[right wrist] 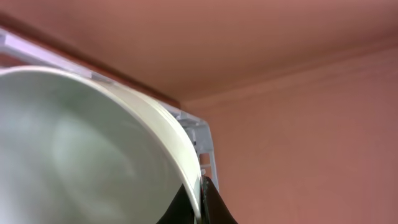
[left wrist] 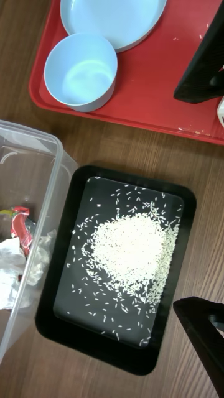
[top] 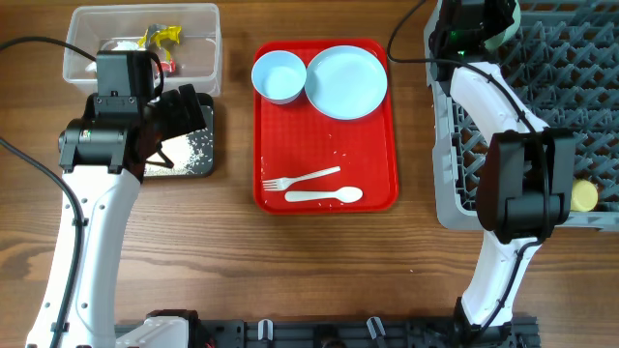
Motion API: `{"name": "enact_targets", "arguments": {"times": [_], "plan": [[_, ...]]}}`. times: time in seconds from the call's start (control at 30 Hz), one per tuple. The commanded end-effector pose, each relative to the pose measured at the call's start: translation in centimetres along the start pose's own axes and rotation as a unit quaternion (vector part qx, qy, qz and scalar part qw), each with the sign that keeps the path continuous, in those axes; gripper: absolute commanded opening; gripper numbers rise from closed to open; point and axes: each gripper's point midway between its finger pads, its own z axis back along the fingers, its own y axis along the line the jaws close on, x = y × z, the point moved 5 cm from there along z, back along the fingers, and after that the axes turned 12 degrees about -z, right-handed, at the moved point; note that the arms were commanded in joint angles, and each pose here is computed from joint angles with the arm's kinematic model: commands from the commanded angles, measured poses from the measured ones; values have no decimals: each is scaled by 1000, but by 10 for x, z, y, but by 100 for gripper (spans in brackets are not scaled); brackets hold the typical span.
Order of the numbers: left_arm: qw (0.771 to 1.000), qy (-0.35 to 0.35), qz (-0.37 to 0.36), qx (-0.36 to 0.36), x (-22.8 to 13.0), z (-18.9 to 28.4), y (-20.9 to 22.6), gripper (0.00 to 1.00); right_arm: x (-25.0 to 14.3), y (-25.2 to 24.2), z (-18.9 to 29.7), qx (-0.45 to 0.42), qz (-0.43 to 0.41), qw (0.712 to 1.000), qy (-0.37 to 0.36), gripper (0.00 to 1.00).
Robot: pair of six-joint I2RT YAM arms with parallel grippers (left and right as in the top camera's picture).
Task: Sort waste into correct bins and load items into the dishwasher rack
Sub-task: 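Carry the light-blue bowl right and set it in the dish rack, then reach the right gripper back and grasp the second light-blue bowl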
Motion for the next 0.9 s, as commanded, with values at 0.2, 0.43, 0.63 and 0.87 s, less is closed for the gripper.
{"name": "enact_targets", "arguments": {"times": [0.2, 0.43, 0.63, 0.87], "plan": [[1000, -2, 8, 2, 1, 0, 2, 100, -11, 6, -7, 10, -28, 999, 19, 4], [1000, -2, 8, 2, 1, 0, 2, 100, -20, 2, -16, 8, -51, 998, 33, 4], [1000, -2, 8, 2, 1, 0, 2, 100, -32, 22, -17, 41, -46, 997, 52, 6], [1000, -2, 8, 2, 1, 0, 2, 100, -15, 40, 9, 61, -46, 997, 30, 18]]}}
